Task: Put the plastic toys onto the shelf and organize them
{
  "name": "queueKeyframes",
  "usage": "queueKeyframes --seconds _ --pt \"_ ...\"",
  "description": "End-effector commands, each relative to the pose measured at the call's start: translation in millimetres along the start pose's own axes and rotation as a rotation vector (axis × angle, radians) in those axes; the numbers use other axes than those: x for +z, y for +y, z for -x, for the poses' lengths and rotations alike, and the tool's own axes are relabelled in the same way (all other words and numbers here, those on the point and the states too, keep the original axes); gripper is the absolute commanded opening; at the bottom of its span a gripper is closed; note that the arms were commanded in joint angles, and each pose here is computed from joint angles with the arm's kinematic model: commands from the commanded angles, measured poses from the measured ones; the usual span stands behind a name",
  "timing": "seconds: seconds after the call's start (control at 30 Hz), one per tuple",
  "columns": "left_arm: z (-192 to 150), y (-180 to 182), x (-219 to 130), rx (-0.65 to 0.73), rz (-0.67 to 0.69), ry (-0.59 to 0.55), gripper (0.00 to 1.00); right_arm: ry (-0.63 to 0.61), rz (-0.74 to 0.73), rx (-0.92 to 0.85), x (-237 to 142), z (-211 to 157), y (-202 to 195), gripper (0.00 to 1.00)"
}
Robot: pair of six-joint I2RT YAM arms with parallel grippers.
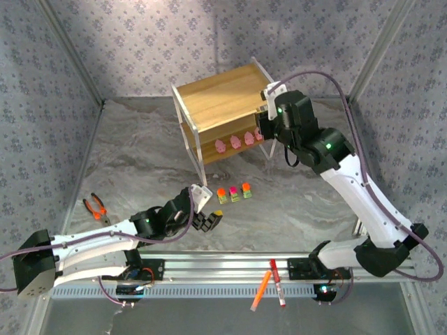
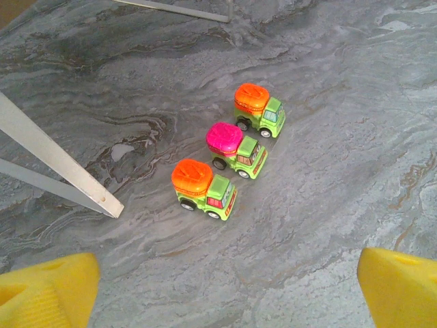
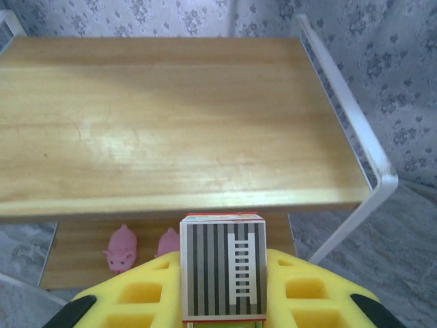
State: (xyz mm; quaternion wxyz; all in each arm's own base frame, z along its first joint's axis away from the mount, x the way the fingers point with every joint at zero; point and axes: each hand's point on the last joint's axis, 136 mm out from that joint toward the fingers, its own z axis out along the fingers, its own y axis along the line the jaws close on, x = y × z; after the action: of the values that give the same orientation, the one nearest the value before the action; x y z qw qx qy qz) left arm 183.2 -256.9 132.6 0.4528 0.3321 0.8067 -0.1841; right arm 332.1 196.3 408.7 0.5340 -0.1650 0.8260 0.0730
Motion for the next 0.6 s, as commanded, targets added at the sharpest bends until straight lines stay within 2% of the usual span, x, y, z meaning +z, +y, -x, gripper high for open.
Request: queueKeyframes --seconds 0.0,0.33,0.57 --pt "2.3 2.1 -2.3 -0.012 0.000 -0.013 0.97 -0.016 0.007 -0.041 -1.5 19.1 2.5 0.22" --pt "2.2 5.7 -4.9 -0.011 0.016 -0.017 0.97 0.014 -0.004 -0.027 21.7 48.3 -7.0 0.21" --pt "2.8 11.5 -6.4 -0.006 0.047 -0.023 0.97 0.052 -0.010 -0.019 43.1 52.6 -15.0 0.21"
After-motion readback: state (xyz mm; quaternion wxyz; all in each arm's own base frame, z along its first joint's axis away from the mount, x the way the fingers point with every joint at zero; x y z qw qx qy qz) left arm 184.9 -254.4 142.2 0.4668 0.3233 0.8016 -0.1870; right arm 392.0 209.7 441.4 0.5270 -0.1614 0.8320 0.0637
